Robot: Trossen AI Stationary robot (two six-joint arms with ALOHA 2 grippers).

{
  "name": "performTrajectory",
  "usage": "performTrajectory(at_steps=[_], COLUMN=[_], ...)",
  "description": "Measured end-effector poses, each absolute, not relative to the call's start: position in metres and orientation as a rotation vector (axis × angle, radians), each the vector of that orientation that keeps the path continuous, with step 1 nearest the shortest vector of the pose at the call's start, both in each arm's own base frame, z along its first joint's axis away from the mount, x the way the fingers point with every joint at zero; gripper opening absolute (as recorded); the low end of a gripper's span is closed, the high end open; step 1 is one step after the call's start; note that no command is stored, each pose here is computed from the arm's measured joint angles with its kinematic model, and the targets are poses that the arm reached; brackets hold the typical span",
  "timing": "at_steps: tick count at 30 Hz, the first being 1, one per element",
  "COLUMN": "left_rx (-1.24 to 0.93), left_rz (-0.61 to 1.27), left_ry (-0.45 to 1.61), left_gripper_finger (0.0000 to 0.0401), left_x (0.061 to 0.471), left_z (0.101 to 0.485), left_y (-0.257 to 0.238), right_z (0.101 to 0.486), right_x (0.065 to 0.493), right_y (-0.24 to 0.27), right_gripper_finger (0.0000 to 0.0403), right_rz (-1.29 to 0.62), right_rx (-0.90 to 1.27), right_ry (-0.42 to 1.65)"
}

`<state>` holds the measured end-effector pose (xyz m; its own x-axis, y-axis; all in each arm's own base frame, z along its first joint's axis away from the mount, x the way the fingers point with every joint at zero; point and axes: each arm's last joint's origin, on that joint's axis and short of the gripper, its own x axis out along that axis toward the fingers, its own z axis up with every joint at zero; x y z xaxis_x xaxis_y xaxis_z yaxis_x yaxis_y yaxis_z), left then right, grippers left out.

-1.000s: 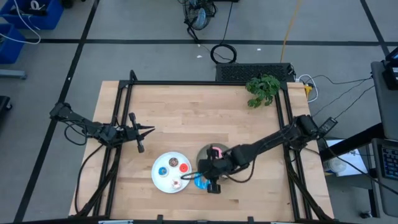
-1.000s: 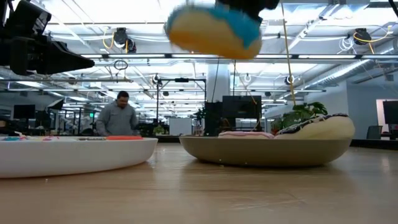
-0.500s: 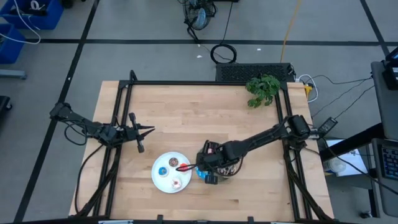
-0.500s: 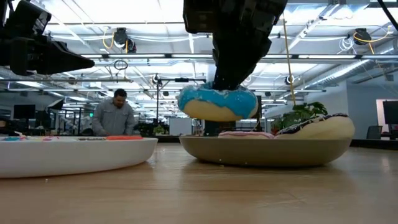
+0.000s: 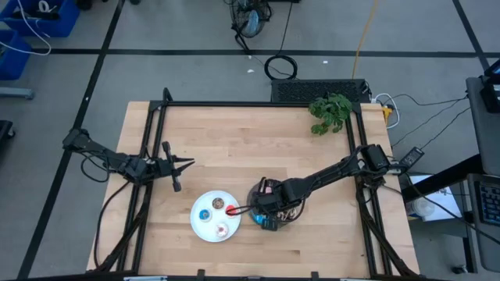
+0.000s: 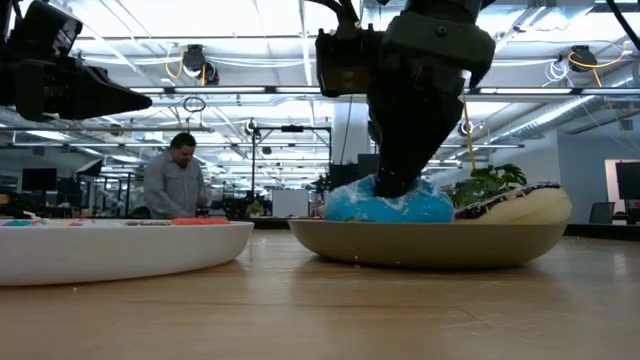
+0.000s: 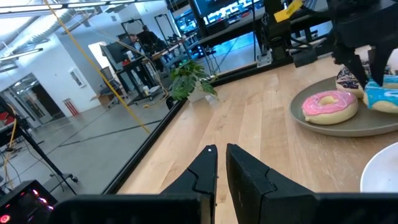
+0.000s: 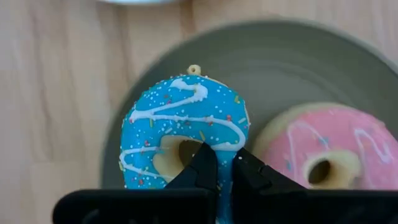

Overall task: Pick & Place donuts
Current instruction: Put the large blue donut on the gray plate

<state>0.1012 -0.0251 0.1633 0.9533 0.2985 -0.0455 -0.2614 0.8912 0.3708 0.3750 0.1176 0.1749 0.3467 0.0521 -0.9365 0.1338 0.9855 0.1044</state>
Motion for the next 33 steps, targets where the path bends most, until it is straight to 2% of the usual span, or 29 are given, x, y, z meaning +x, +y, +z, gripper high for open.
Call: performTrajectory(at_steps=[11,23,33], left_rx=[0.371,0.371,0.371], left_rz=[0.291,0.291,0.292], left_ry=[0.103,0.102,0.102], left_gripper_finger=[0.0042,0.0042,0.0042], left_x=[0.101,0.101,0.101], left_z=[0.163,0.163,0.163], left_y=[-0.025,-0.025,-0.025], right_z=[0.163,0.163,0.174], right_x=[0.371,0.373,0.370], right_y=[0.116,0.116,0.113], right_gripper_finger=[0.0017,0.0136,0.0180], right_rz=[-0.018,0.000,0.000], right_rx=[0.141,0.120,0.116], right_ry=[1.215,1.197,1.182])
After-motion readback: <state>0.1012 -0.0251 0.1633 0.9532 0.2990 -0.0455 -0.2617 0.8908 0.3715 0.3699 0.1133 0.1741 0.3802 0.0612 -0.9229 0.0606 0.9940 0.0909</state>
